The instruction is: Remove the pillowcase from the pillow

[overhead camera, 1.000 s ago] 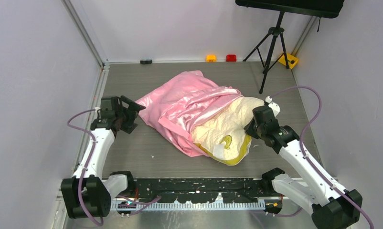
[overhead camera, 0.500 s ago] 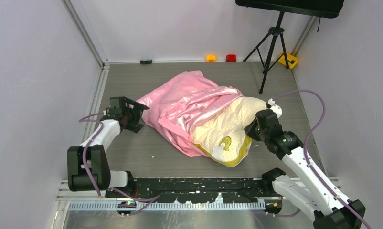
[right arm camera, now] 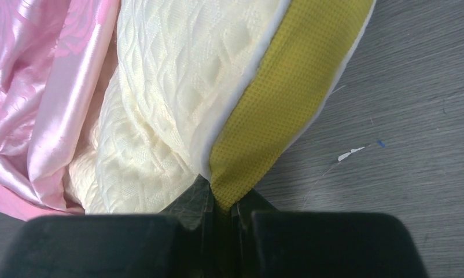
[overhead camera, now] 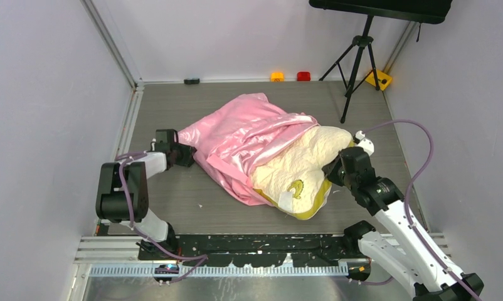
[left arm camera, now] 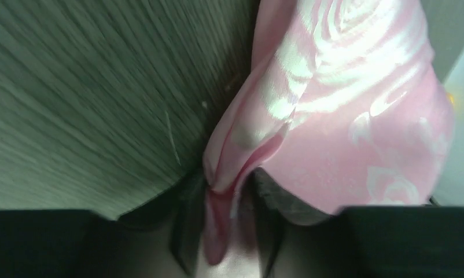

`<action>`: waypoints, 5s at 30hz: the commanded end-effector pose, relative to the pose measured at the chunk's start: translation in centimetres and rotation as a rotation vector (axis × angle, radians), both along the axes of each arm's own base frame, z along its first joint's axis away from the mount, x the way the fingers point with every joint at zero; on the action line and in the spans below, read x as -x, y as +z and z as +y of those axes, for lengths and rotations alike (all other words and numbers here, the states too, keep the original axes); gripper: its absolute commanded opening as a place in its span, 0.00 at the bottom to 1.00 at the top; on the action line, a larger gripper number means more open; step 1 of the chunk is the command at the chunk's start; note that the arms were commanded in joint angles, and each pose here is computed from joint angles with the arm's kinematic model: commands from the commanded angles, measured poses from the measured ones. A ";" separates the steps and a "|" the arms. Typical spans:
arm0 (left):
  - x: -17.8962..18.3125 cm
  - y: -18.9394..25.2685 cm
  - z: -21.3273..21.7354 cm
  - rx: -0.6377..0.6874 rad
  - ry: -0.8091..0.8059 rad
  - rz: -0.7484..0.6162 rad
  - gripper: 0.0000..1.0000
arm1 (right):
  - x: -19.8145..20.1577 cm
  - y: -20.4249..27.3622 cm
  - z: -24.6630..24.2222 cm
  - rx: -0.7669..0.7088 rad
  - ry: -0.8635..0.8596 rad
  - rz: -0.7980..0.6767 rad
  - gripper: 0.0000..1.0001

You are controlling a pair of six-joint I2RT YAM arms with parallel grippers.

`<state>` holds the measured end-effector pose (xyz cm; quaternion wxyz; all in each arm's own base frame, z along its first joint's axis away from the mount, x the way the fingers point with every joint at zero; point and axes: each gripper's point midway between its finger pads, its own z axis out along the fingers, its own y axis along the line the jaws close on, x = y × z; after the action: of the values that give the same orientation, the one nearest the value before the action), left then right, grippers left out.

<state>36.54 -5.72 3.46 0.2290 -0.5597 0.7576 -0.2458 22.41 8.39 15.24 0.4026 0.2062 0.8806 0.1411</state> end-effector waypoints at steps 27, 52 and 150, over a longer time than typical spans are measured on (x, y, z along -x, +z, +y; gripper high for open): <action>1.8 12.2 20.2 -0.364 0.464 -0.100 0.00 | 5.0 11.2 -15.3 0.171 -0.733 -0.440 0.00; 10.6 17.5 25.1 -0.654 0.788 -0.047 0.00 | 8.4 13.3 -19.7 0.315 -0.968 -0.488 0.00; 6.5 1.2 2.5 -0.567 -0.564 0.224 0.80 | -9.1 3.8 7.5 0.213 0.057 -0.107 0.00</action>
<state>29.69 -5.03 2.86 0.1741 -0.2573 0.9490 -0.0540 28.37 19.74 9.46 0.3236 -0.0064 0.9462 -0.0072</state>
